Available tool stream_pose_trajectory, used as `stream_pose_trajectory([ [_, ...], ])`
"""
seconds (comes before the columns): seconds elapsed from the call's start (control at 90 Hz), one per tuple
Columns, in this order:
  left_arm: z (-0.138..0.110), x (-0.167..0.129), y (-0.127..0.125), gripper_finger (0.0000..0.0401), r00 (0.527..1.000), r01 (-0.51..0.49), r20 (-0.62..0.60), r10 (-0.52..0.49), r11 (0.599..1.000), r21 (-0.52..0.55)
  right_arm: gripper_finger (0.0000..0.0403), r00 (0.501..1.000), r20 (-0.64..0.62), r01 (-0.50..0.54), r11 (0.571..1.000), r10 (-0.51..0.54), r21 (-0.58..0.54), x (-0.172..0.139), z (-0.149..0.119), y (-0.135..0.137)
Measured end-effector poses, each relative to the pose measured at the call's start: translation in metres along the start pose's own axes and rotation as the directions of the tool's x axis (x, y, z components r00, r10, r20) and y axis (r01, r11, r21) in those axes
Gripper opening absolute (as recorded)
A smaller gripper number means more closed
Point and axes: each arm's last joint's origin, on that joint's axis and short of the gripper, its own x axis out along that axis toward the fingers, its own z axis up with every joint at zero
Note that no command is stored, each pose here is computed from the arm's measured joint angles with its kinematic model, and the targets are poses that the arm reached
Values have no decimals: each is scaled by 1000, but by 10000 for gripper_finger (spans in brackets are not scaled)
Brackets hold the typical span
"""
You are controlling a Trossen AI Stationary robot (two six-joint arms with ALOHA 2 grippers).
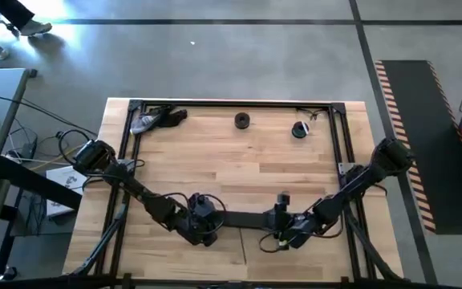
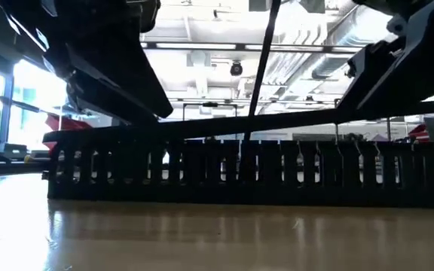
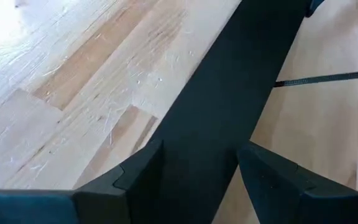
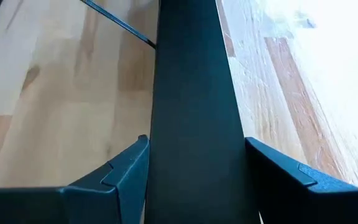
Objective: Ziptie cables
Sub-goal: Close the black cable duct
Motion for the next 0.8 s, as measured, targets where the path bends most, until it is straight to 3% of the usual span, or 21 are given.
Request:
stream_pose_trajectory([
  [0.322, 5, -5, -1, 192, 1000, 26, 1, -26, 1000, -13, 210, 999, 53, 12, 998, -8, -66, -6, 11, 7],
  [0.567, 21, -24, 0, 192, 997, 61, 53, -60, 998, -17, 209, 998, 63, 4, 999, -1, -34, -6, 15, 9],
  [0.8, 18, -23, -1, 192, 996, 90, 8, -90, 996, -25, 209, 999, 36, 4, 1000, -4, -4, -6, 12, 7],
])
